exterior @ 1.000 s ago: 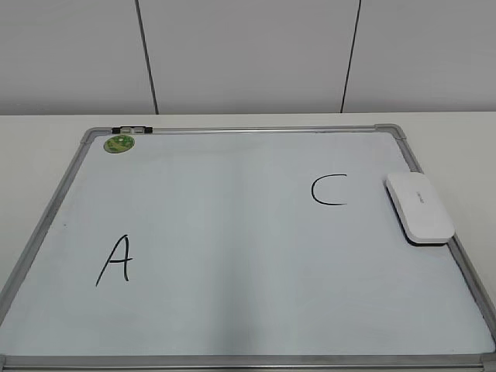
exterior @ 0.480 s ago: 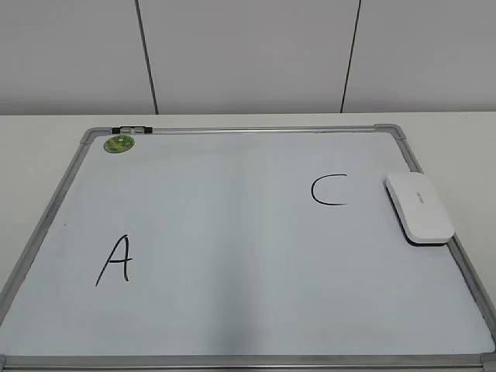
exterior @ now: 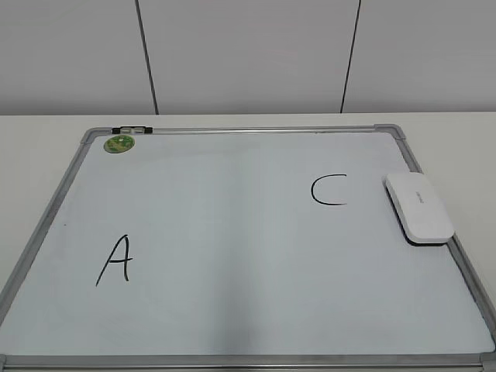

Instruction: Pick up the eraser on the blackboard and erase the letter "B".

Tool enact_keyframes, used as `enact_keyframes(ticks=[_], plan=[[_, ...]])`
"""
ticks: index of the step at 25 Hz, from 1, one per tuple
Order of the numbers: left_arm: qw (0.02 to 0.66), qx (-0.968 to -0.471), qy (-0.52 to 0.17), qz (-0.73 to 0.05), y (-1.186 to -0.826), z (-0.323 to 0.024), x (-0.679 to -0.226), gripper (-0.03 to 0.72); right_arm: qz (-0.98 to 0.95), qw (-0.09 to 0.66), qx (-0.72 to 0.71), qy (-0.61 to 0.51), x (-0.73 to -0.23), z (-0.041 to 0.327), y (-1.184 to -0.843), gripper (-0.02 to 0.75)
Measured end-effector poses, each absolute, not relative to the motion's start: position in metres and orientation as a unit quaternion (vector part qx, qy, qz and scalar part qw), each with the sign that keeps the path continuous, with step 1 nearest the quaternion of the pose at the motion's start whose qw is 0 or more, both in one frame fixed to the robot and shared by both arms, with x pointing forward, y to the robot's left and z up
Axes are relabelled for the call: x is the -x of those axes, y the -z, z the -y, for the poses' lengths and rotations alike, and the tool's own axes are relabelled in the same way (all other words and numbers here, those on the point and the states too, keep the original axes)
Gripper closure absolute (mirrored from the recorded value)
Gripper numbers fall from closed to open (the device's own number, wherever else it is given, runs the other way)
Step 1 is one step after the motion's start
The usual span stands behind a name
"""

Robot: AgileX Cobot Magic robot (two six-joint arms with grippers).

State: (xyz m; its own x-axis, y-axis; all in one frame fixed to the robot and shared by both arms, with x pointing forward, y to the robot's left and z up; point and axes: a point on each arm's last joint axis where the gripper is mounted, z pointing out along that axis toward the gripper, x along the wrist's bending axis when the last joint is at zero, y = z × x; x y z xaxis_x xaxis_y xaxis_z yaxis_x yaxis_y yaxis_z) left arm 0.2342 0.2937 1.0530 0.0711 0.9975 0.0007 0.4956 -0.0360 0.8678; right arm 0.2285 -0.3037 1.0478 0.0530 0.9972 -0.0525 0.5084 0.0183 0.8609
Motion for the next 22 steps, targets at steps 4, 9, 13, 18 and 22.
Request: enact_keyframes(ticks=[4,9,13,18,22], plan=[[0.369,-0.632,-0.345,-0.588,-1.0527,-0.2936,-0.2323,0.125,-0.605,0.378,-0.619,-0.327,-0.2274,0.3036,-1.0477,0.146],[0.368,-0.632,-0.345,-0.588,-1.0527,-0.2938,-0.2323,0.125,-0.605,0.378,-0.619,-0.327,-0.2274,0.3036,-1.0477,0.146],[0.368,-0.632,-0.345,-0.588,-1.0527,-0.2938,-0.2323,0.125,-0.605,0.378,-0.619,-0.327,-0.2274,0.3036,-1.0477,0.146],[0.368,-0.632,-0.345,-0.588,-1.0527,-0.2938,-0.2323,0.125,-0.605,0.378,-0.619,-0.327,-0.2274,0.3036,-1.0477,0.146],[0.368,-0.632,-0.346,-0.588,-1.0527,-0.2939,-0.2323,0.125,-0.605,0.378,-0.619,-0.327,-0.2274,0.3036,-1.0477,0.146]])
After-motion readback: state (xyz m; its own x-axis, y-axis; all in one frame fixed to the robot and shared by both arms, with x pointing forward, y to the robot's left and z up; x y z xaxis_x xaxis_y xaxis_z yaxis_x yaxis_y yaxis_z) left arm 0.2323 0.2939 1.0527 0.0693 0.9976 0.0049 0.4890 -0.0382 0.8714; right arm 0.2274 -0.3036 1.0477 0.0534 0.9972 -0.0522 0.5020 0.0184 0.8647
